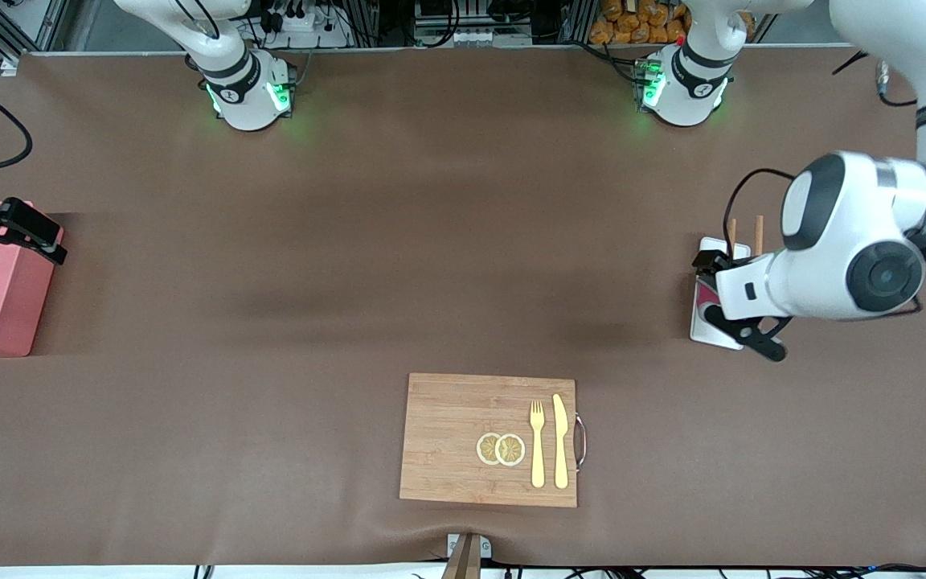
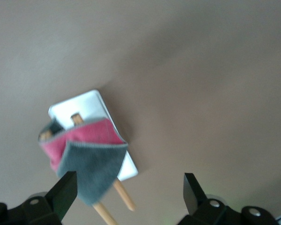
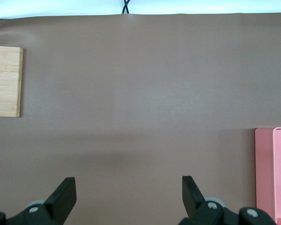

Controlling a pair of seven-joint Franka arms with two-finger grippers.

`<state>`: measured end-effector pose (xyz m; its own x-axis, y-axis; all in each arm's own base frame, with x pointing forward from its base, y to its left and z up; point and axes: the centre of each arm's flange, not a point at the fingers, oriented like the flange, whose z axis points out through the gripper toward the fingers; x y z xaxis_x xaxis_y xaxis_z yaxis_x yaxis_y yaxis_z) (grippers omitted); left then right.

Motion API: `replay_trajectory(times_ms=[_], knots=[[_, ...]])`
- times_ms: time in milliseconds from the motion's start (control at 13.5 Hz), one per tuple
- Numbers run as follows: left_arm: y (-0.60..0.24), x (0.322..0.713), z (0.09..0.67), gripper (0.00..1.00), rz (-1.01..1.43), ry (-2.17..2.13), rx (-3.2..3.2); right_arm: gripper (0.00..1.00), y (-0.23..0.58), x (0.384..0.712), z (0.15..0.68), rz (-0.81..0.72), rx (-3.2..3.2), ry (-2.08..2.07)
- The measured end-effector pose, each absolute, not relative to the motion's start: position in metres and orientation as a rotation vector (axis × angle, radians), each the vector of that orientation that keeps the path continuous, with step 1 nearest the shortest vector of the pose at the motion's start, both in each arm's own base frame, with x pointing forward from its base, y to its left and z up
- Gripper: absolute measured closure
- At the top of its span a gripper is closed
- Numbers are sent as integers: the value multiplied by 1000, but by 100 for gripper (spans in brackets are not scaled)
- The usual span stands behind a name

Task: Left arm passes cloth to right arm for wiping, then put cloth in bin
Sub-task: 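Move the left gripper down over the grey-pink cloth on the white tray, then close the left gripper on the grey-pink cloth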

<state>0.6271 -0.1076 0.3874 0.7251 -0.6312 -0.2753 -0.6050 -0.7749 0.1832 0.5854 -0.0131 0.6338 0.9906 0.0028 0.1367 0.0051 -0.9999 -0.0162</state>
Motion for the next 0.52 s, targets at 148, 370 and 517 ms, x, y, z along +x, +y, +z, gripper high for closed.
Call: replay_trajectory(times_ms=[148,370,517], knots=[[-95,640,355,0,-474,-1148,2768,0,-13,585,634,-214,-3118,-7],[-71,653,331,0,-435,-1235,2712,0,-13,585,634,-214,-3118,-7],[-57,654,322,0,-445,-1245,2691,0,-13,585,634,-214,-3118,-6]])
